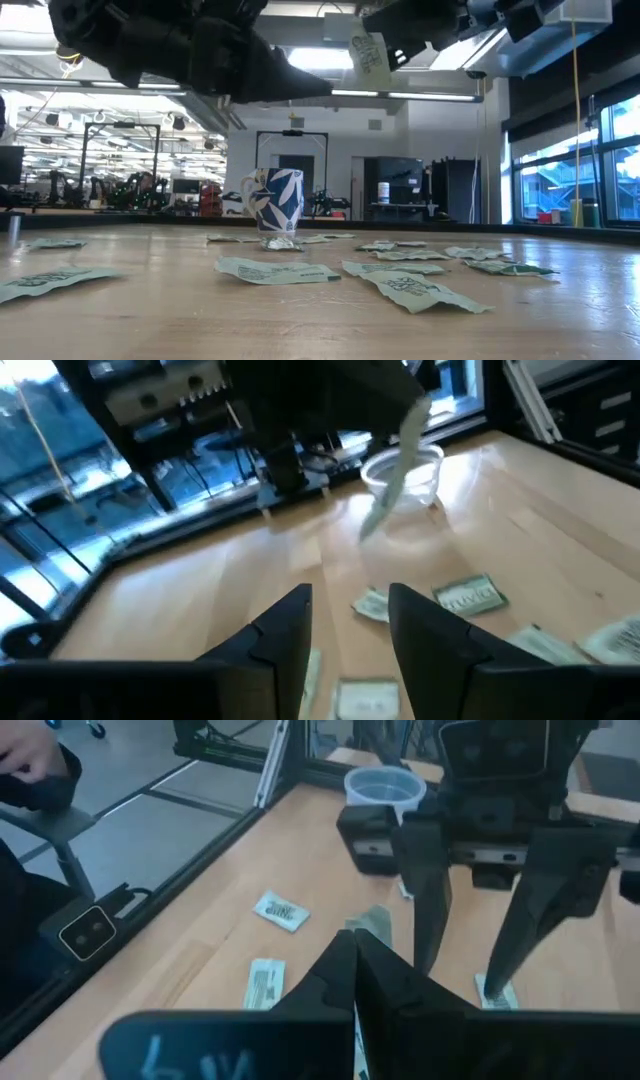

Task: Pick and place Stevia / Truvia into bins
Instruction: Put the light green stevia packet into the left transparent container

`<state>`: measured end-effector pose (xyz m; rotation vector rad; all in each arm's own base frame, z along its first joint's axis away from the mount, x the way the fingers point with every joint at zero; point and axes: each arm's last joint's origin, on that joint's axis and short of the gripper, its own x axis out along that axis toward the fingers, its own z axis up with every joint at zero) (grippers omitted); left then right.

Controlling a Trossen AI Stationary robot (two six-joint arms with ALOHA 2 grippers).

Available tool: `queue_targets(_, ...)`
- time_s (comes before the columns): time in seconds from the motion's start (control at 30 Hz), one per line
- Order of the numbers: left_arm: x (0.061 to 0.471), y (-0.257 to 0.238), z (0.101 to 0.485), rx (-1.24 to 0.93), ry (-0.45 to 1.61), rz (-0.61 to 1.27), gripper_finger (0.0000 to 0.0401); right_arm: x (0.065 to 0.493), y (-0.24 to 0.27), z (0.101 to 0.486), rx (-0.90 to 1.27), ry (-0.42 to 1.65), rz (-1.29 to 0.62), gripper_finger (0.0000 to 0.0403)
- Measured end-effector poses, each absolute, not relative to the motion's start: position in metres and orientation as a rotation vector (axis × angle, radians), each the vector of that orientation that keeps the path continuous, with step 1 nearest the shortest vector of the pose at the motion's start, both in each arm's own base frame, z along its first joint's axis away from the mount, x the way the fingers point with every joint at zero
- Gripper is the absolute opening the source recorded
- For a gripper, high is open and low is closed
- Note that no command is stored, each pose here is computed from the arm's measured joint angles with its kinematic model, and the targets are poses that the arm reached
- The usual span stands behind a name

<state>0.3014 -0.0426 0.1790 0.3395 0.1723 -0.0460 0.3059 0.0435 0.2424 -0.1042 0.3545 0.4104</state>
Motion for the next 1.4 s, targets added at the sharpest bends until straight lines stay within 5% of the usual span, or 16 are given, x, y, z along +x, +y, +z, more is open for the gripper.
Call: queue_targets(1.4, 0.309, -0.049, 0.203, 0.218, -0.066, -0.157, 0.0128, 0.311, 0.044, 0.26, -0.201, 0.142, 0.404, 0.0)
